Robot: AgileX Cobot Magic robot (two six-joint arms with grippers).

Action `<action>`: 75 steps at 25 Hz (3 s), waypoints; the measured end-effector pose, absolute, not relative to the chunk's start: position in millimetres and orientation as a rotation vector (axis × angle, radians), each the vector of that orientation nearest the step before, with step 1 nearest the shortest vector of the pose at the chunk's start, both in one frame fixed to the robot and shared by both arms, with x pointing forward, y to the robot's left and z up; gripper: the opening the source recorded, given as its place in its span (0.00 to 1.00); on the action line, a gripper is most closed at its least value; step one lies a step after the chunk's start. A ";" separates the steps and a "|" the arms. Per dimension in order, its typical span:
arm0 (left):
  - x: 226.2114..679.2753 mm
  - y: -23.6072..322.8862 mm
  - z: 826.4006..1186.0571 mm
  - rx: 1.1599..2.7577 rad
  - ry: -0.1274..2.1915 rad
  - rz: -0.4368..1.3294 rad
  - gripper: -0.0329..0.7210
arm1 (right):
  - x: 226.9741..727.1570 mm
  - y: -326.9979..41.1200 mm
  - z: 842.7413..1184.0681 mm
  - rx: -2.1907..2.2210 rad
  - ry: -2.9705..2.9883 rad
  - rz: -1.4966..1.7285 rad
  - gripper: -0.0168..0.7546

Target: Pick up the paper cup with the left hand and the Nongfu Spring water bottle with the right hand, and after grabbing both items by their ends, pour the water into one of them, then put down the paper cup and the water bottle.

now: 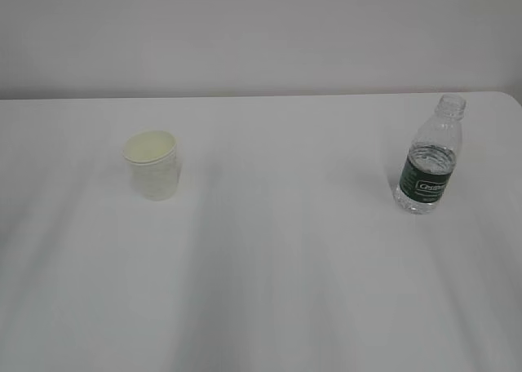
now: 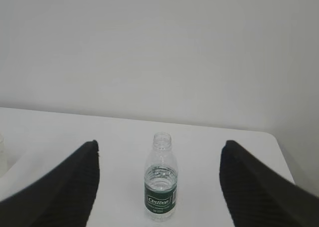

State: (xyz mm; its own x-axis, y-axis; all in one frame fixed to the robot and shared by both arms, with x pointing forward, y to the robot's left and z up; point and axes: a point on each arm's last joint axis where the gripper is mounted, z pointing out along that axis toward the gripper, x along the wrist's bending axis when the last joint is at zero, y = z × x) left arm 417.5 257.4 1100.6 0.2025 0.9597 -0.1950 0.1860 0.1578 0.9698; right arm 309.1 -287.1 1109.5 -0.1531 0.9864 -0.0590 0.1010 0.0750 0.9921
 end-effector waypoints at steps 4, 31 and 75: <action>435.3 246.4 1086.6 1.344 1.247 0.809 0.74 | 316.2 -284.4 1109.0 1.229 1.420 1.283 0.76; 461.9 206.5 1063.1 1.424 1.104 0.804 0.77 | 372.1 -283.8 1090.1 1.258 1.560 1.081 0.76; 464.5 214.5 989.0 1.452 1.263 0.817 0.76 | 377.7 -285.0 984.1 1.578 1.636 1.005 0.76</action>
State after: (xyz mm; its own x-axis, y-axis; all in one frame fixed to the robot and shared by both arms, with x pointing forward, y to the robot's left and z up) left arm 464.5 214.5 989.0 0.2249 0.9672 -0.1179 0.2886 0.0494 0.9562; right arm 377.7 -285.0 984.1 -0.0696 0.9958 0.0588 0.5022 -0.0160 0.8646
